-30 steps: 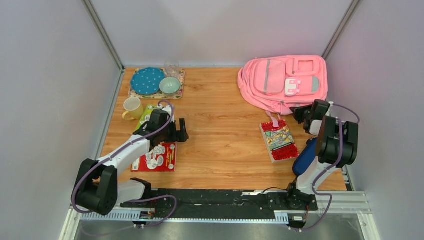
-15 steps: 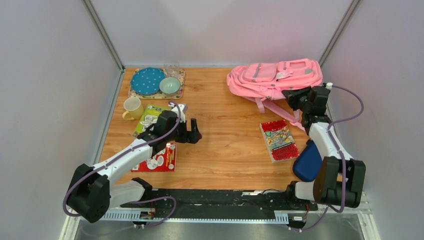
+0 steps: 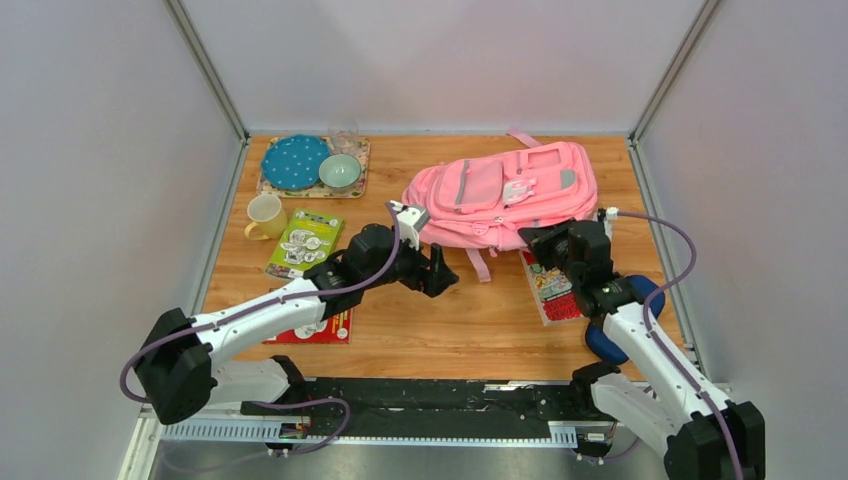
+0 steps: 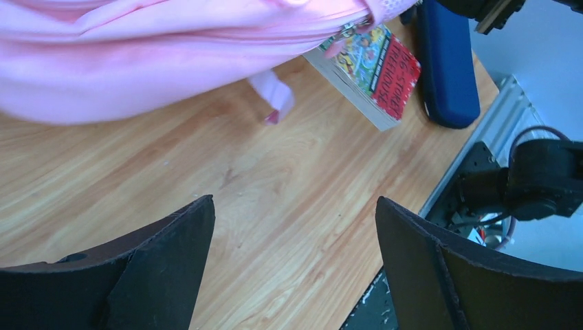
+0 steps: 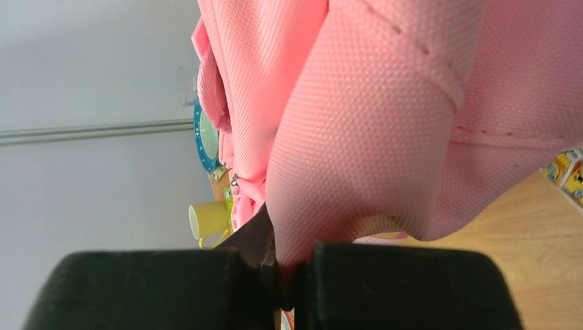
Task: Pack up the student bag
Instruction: Pick up the student bag at the center of the board, then unzip the student bag at the center of the board.
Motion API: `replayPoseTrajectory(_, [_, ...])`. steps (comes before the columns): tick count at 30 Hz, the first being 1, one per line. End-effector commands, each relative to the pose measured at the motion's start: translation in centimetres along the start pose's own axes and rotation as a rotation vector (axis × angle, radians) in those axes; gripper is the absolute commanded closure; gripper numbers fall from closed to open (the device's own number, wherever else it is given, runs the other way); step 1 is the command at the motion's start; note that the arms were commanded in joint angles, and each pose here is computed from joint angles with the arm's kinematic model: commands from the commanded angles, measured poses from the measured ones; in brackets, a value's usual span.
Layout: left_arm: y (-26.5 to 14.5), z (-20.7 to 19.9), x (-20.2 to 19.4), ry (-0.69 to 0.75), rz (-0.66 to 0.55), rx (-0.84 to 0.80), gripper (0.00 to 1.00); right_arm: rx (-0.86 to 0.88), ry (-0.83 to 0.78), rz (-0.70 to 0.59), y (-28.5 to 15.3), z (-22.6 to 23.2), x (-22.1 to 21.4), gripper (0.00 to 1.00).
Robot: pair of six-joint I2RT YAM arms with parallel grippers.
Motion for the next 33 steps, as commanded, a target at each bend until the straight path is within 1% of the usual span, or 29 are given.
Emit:
replayPoseTrajectory(1, [0.7, -3.0, 0.9, 0.09, -0.039, -0.105, 0.06, 0.11, 0.058, -0.059, -1.9, 2.6, -0.4, 1.0])
replayPoseTrajectory(4, [1.1, -3.4, 0.2, 0.117, -0.049, -0.109, 0.07, 0.123, 0.058, -0.022, -2.5, 2.1, -2.0, 1.0])
replayPoseTrajectory(8, [2.1, -4.1, -2.0, 0.149, -0.024, -0.088, 0.07, 0.132, 0.04, 0.027, -3.2, 2.3, -3.6, 1.0])
replayPoseTrajectory(10, [2.5, -4.6, -2.2, 0.159, -0.046, -0.11, 0.07, 0.143, 0.022, 0.062, -3.6, 2.5, -4.3, 1.0])
replayPoseTrajectory(16, [4.1, -4.8, -3.5, 0.192, -0.017, -0.087, 0.09, 0.165, -0.01, 0.076, -5.4, 2.7, -4.1, 1.0])
replayPoseTrajectory(19, [4.5, -5.4, -3.0, 0.202, -0.046, -0.106, 0.09, 0.182, -0.011, 0.075, -6.0, 2.9, -4.0, 1.0])
replayPoseTrajectory(20, [4.8, -5.3, -2.6, 0.205, -0.069, -0.09, 0.09, 0.182, -0.014, 0.078, -6.1, 2.8, -4.0, 1.0])
replayPoseTrajectory(25, [5.8, -5.5, -2.1, 0.232, -0.082, -0.063, 0.09, 0.201, -0.014, 0.108, -6.3, 2.9, -4.4, 1.0])
replayPoseTrajectory(28, [6.5, -5.8, -1.8, 0.233, -0.097, -0.071, 0.09, 0.212, -0.024, 0.122, -6.5, 3.1, -4.6, 1.0])
replayPoseTrajectory(33, [7.0, -6.6, -0.8, 0.227, -0.16, -0.1, 0.1, 0.225, -0.032, 0.132, -6.9, 3.4, -4.6, 1.0])
Point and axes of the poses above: each gripper's point midway between its finger pads, its own y axis out along the fingers, its own z axis along the line the jaws close on, x = y × z, the point moved 4 cm from there along -y, back along the fingers
